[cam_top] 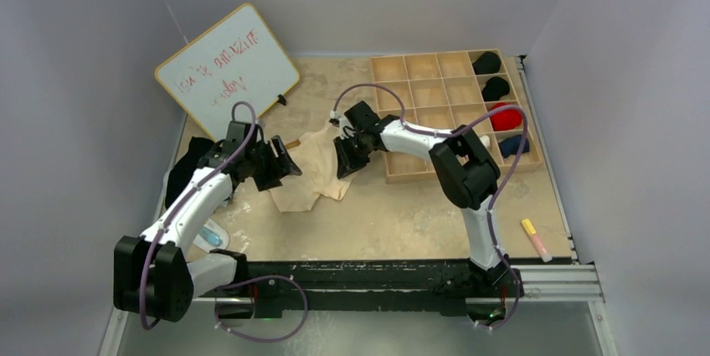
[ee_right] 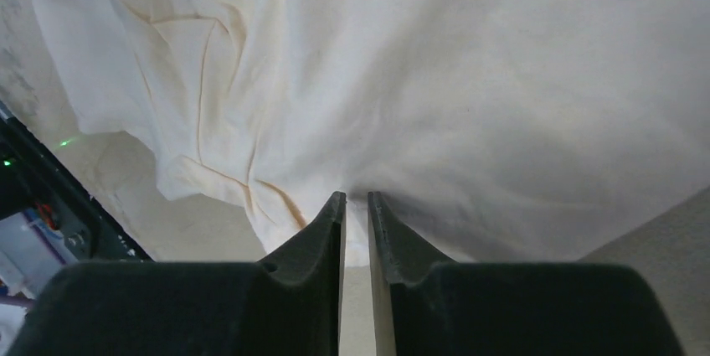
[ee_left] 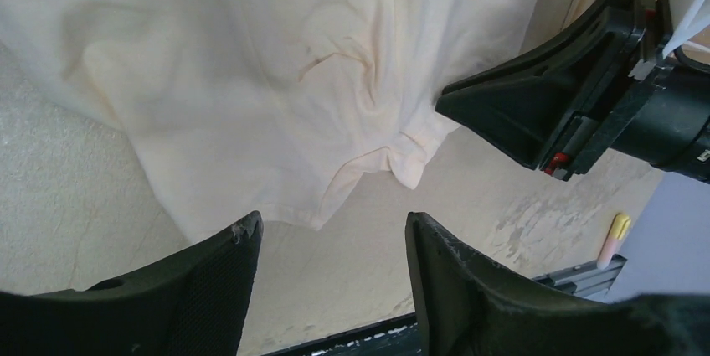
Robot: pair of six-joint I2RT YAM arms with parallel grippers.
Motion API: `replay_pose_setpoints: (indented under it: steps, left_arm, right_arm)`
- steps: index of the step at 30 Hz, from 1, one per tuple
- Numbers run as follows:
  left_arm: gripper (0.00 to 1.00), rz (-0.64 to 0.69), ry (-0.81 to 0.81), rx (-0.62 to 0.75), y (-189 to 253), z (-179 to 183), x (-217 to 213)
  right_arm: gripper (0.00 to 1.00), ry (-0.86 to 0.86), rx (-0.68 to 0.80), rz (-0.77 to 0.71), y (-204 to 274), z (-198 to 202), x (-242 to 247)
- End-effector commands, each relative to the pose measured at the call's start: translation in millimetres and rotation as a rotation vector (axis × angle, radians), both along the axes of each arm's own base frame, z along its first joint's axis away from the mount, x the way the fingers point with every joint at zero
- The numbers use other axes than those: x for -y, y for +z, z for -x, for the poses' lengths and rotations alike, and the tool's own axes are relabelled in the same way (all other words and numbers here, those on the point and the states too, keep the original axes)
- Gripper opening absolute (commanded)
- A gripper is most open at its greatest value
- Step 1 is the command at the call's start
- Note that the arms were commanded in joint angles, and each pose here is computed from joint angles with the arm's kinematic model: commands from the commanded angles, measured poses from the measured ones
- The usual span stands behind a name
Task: Roll the underwear
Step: Flatten out the underwear at the center of the board.
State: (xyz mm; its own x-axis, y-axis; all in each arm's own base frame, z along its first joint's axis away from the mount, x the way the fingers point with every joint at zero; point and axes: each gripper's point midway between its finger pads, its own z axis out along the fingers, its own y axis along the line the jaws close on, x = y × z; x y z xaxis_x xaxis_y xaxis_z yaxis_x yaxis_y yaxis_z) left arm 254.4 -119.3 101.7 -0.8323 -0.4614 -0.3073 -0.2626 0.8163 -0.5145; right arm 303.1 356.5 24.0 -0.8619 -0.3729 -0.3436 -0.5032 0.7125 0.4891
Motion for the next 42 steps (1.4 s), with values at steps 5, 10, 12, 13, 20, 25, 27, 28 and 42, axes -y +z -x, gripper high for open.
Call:
replay_pose_setpoints:
  steps: [5,10,12,13,20,25,27,28,42]
  left_arm:
    - [0.65,-0.025,0.113,0.086,22,-1,-15]
    - [0.66,-0.066,0.209,0.046,7,8,-29]
    - [0.66,-0.072,0.226,0.023,0,10,-31]
    - [0.66,-0.071,0.228,0.013,-4,11,-31]
    - [0.65,-0.062,0.200,0.006,-10,7,-26]
    - [0.68,-0.106,0.147,0.030,-10,-13,-26]
    - [0.70,-0.119,0.110,0.042,-9,-27,-23]
    - [0.70,-0.128,0.097,0.039,-9,-34,-22]
    - [0.59,-0.203,0.035,-0.045,-48,-77,-19]
  right_arm:
    - [0.16,-0.007,-0.018,0.175,-22,53,33]
    - [0.18,-0.012,-0.144,0.162,-14,141,35]
    - [0.23,0.054,-0.147,0.050,11,164,16]
    - [0.27,0.060,-0.121,0.030,23,164,13]
    - [0.47,-0.139,0.122,0.038,77,75,33]
    - [0.47,-0.191,0.109,0.090,72,38,47]
    - [0.47,-0.188,0.092,0.112,66,39,48]
    - [0.47,-0.185,0.087,0.115,63,40,49]
    - [0.46,-0.103,0.083,0.221,30,38,58]
